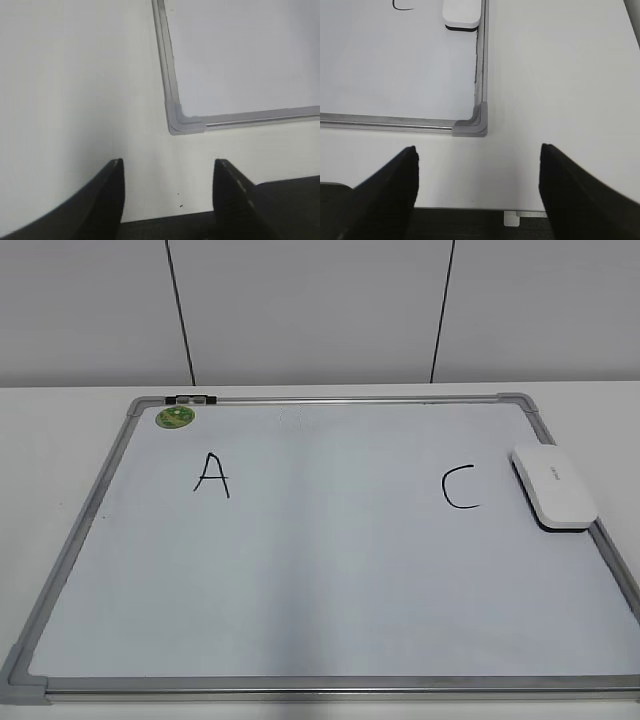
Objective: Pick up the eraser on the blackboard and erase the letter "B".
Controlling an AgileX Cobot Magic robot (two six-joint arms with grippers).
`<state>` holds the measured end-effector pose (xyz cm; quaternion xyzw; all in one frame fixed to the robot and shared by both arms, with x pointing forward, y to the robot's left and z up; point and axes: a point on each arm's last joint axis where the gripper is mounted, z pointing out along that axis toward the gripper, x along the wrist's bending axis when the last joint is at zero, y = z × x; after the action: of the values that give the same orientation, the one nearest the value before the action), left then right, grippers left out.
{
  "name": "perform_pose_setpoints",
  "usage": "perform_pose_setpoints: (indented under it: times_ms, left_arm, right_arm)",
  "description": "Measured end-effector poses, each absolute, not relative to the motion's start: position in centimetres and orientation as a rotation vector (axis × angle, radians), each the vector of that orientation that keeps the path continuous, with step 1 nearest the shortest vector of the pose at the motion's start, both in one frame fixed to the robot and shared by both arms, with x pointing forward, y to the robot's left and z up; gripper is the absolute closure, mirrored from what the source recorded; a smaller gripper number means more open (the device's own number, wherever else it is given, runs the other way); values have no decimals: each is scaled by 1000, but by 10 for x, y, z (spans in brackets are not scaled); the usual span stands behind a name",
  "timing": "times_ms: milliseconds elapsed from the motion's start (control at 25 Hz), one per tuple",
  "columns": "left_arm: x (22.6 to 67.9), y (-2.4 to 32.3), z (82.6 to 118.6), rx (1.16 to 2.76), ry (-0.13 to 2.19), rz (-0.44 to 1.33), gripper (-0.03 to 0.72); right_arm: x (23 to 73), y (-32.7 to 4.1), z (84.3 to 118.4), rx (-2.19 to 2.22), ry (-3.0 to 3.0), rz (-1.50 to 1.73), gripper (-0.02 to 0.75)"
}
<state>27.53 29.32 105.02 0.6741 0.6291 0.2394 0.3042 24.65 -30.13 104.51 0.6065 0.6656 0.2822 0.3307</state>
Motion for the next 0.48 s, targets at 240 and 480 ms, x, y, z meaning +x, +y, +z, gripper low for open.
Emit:
perform_pose_setpoints:
  times_ms: [240,480]
  left_arm:
    - [252,295,1054,1663,1600,762,262]
    - [233,296,1054,1581,1527,846,262]
  right_arm:
    - [236,-301,1045,1541,1689,786,184]
    - [228,-301,1045,1507,1650,820,184]
